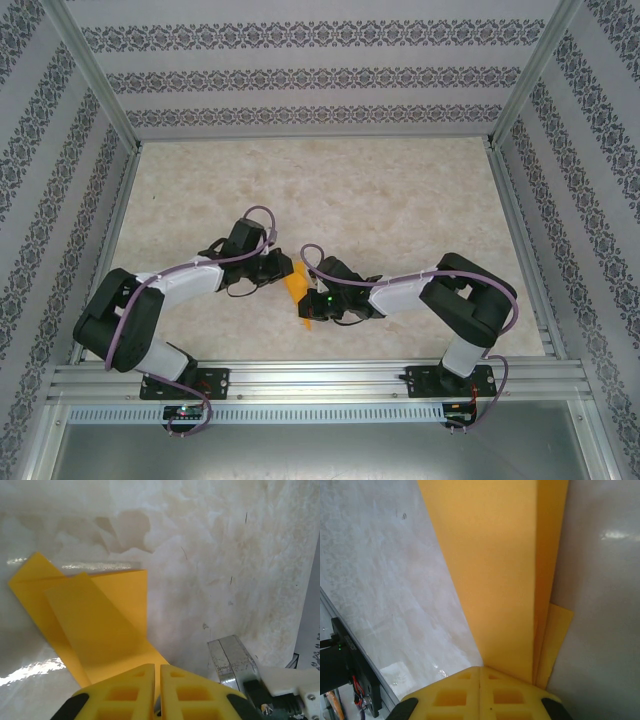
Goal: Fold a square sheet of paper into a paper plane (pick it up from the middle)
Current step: Fold the wing for the fifth time at the center of the table.
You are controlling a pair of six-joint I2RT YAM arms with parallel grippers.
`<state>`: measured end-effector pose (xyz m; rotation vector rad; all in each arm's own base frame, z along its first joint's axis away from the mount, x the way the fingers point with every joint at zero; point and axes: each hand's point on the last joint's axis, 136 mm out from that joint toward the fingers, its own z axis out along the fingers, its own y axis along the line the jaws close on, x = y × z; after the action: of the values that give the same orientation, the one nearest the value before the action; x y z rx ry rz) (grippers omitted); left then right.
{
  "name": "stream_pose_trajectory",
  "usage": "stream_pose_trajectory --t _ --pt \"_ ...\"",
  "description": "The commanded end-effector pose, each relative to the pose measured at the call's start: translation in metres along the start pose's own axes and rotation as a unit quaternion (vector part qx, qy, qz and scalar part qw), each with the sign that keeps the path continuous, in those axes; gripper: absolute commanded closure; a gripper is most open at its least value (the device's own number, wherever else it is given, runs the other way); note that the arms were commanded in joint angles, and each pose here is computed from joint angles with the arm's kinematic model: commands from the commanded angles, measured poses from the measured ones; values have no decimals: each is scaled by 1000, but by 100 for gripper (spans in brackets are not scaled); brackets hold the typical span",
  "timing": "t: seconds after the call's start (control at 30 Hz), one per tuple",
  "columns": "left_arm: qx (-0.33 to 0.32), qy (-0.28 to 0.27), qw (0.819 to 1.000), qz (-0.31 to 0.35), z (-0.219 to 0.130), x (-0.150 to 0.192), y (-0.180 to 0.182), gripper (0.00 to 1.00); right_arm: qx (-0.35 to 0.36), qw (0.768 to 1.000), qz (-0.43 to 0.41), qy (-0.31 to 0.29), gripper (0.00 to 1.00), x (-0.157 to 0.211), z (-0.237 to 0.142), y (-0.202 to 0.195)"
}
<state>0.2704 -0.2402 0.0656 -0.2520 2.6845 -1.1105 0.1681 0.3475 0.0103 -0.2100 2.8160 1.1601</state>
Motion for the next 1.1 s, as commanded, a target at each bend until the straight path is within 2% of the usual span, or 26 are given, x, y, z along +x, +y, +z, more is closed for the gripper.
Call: stream_pose_trajectory --t 0.0,0.23,0.47,0.67,1.07 --pt "37 -7 999 15 5 -4 -19 89 107 992 43 49 100 35 6 -65" --pt "11 -3 1000 15 25 -6 -1 90 109 992 46 49 100 36 4 -67" --pt "-10 -27 999 34 35 -12 17 89 112 991 51 51 100 40 3 -70" --pt "-31 -48 998 28 35 -20 43 88 115 990 54 57 100 44 3 -74" --pt "-47 -66 996 36 30 -36 61 85 121 989 53 65 100 50 0 -76"
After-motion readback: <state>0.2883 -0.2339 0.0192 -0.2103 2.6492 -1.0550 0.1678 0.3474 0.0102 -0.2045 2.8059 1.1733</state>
